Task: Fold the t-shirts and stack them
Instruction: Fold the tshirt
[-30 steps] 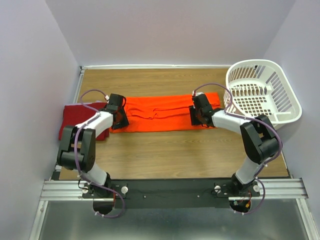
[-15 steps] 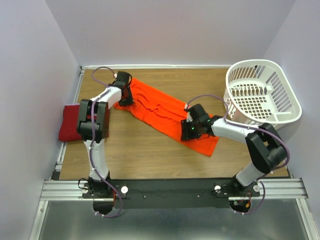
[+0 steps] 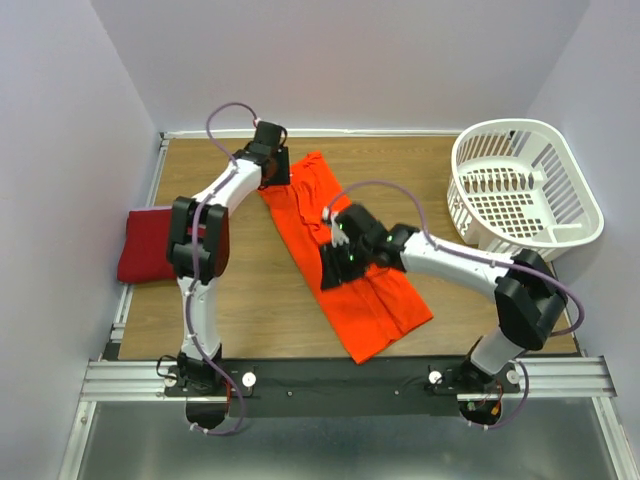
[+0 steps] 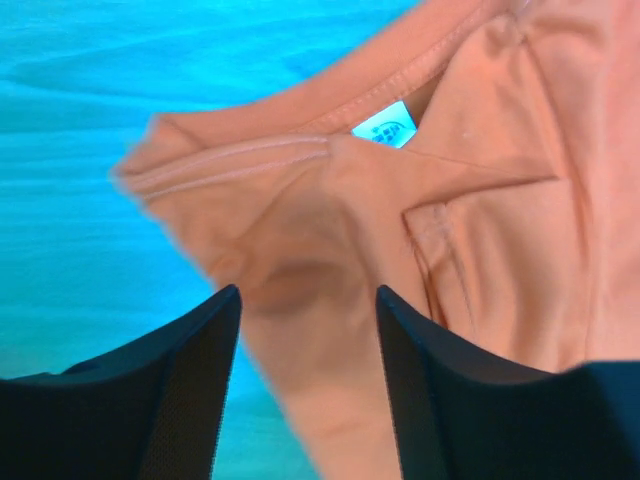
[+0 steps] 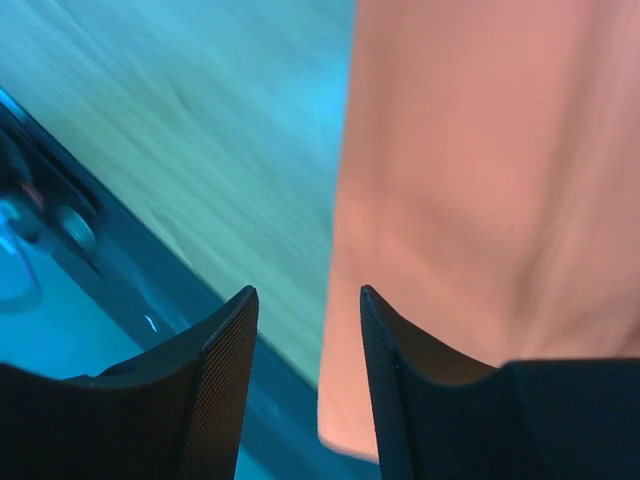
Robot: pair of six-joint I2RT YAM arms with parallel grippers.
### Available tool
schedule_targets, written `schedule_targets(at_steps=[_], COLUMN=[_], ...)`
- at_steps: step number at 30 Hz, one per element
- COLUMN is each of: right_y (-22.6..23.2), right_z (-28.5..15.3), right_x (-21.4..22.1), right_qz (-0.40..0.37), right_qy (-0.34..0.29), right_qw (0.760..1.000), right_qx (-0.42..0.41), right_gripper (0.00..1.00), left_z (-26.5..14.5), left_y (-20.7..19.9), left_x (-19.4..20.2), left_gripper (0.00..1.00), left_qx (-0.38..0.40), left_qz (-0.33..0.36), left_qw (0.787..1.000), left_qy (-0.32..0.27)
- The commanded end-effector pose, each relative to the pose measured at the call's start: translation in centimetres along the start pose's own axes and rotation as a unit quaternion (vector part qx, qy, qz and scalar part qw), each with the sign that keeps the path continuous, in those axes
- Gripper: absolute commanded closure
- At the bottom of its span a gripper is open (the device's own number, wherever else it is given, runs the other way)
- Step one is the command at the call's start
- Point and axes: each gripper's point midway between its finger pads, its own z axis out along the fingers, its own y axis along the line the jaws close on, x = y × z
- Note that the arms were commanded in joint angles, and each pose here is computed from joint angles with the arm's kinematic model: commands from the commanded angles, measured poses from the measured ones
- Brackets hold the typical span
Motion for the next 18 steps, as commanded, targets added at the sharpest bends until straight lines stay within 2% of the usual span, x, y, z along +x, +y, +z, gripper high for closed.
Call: schedule_targets(at_steps=[1,2,4,5,6,7,8,9,10,11,12,13,14,15,18], right_y=[-1.7,-2.3,-3.9,-4.3,-5.3,-5.0,-5.3,-5.9,-6.1,-6.2,-7.2,-6.4,-6.5,-7.0,-7.5], right_z=[-2.2,-2.3,-2.7,-2.7,-2.6,-2.5,-2.3,-1.7,-1.2,-0.8,1.2,1.0,1.6,2.7,4.4], right_x=[-8.0,-9.4,-12.3,-13.6,-15.8,-17.3,-18.4,-20.5,-21.4,-22.2,-22.4,-24.2,-24.9,-25.8,-26.9], right_qz=[-0.036,-0.037,-0.041,-0.043,-0.037,-0.046,-0.045,-0.047,-0.051,-0.056,-0.058,-0.070,-0.073,-0.077,-0.078], right_qy=[-0.087,-0.097,-0.119,-0.129,-0.144,-0.156,-0.163,-0.174,-0.176,-0.179,-0.167,-0.183,-0.184,-0.186,-0.185], right_qw=[0.995,0.994,0.992,0.991,0.989,0.987,0.985,0.983,0.982,0.981,0.984,0.979,0.979,0.978,0.977], right_qx=[0.022,0.023,0.017,0.011,0.007,-0.015,-0.022,-0.031,-0.034,-0.039,-0.039,-0.051,-0.055,-0.058,-0.067], right_gripper=[0.49,0.50,0.50,0.51,0.52,0.53,0.54,0.56,0.57,0.60,0.61,0.62,0.63,0.64,0.66], left_z=[-9.5,-13.7,-16.3,-20.2,-21.7,-21.4,-25.0,-23.8,-24.4,-26.9,-27.1,-25.8,-27.2,-26.1,-27.5], left_y=[2.3,2.7,3.6,4.0,4.7,5.3,5.6,5.5,5.5,5.4,5.5,5.8,6.1,6.5,7.6], left_x=[-8.8,-10.7,-10.3,-11.1,-10.8,-8.6,-9.2,-6.3,-5.4,-5.2,-4.2,-1.6,-1.1,1.1,2.8], left_gripper=[0.30,0.26,0.23,0.23,0.20,0.20,0.18,0.17,0.13,0.12,0.12,0.12,0.12,0.12,0.12], left_qx=[-0.025,-0.019,-0.023,-0.014,-0.021,-0.027,-0.010,0.003,0.015,0.038,0.043,0.041,0.048,0.041,0.035], left_qz=[-0.036,-0.049,-0.069,-0.082,-0.092,-0.095,-0.111,-0.102,-0.105,-0.112,-0.112,-0.107,-0.109,-0.099,-0.098], left_qw=[0.986,0.978,0.971,0.961,0.956,0.958,0.942,0.949,0.947,0.936,0.935,0.942,0.936,0.942,0.934], left_qy=[-0.160,-0.204,-0.229,-0.265,-0.279,-0.269,-0.316,-0.298,-0.304,-0.333,-0.334,-0.314,-0.331,-0.317,-0.342])
